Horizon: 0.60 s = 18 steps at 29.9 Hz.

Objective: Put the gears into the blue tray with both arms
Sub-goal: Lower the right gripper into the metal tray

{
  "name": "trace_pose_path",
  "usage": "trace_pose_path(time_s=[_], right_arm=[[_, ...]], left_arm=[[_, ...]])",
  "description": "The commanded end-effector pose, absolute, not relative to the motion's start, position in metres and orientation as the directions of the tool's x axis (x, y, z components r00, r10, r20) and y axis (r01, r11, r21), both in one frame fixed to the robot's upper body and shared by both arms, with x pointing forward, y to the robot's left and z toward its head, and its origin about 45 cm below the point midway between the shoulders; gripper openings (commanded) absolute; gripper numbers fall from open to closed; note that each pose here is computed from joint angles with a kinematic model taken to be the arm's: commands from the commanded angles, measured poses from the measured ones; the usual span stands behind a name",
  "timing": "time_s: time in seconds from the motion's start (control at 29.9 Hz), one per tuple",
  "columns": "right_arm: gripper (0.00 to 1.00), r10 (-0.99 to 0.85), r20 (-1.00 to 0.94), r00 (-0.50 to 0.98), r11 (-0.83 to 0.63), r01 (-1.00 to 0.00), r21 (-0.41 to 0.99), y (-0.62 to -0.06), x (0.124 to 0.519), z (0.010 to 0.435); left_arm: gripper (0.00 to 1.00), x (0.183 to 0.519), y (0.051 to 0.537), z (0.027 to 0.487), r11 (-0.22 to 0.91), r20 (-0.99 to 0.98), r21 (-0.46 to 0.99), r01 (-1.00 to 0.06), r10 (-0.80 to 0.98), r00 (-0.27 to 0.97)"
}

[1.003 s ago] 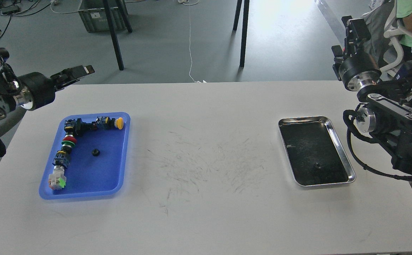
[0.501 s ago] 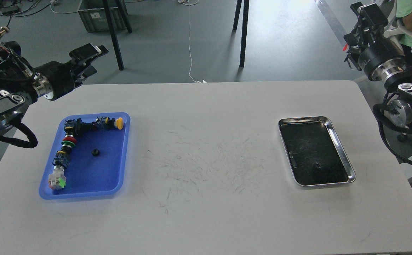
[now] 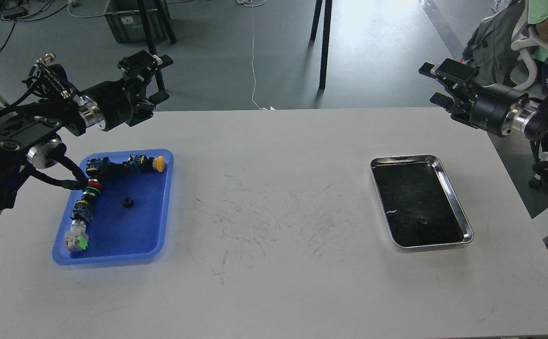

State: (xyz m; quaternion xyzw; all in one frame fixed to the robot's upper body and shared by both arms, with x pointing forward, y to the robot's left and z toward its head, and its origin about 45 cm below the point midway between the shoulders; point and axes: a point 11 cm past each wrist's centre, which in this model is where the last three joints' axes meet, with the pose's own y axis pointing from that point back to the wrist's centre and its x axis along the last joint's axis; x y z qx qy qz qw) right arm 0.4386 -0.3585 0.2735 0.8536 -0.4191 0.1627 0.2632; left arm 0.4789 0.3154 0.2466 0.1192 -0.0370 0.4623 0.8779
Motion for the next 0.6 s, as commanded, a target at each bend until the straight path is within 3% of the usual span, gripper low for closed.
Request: trace_pose_path(time_s=[0.0,0.33,0.57], right_arm=[[0.97,-0.496,0.556,0.667,-0.539,-0.738,0.405,-0.36,0.43,0.267],[0.97,-0.11,0.631,0.768,-0.554,-0.574,0.603,-0.35,0.404,0.249],[0.97,0.245,0.613,0.751,-0.509,-0.439,0.741,-0.34,0.38,0.229]], left_arm=[[0.99,0.487,0.311,0.243,0.514,0.151,0.144,-0.846,0.833,0.532],[0.99,0.499,0.287,0.235,0.491,0.135,0.125,-0.862,0.852,0.505],[0.99,0.499,0.288,0.236,0.486,0.143,0.127,-0.864,0.853,0.501]])
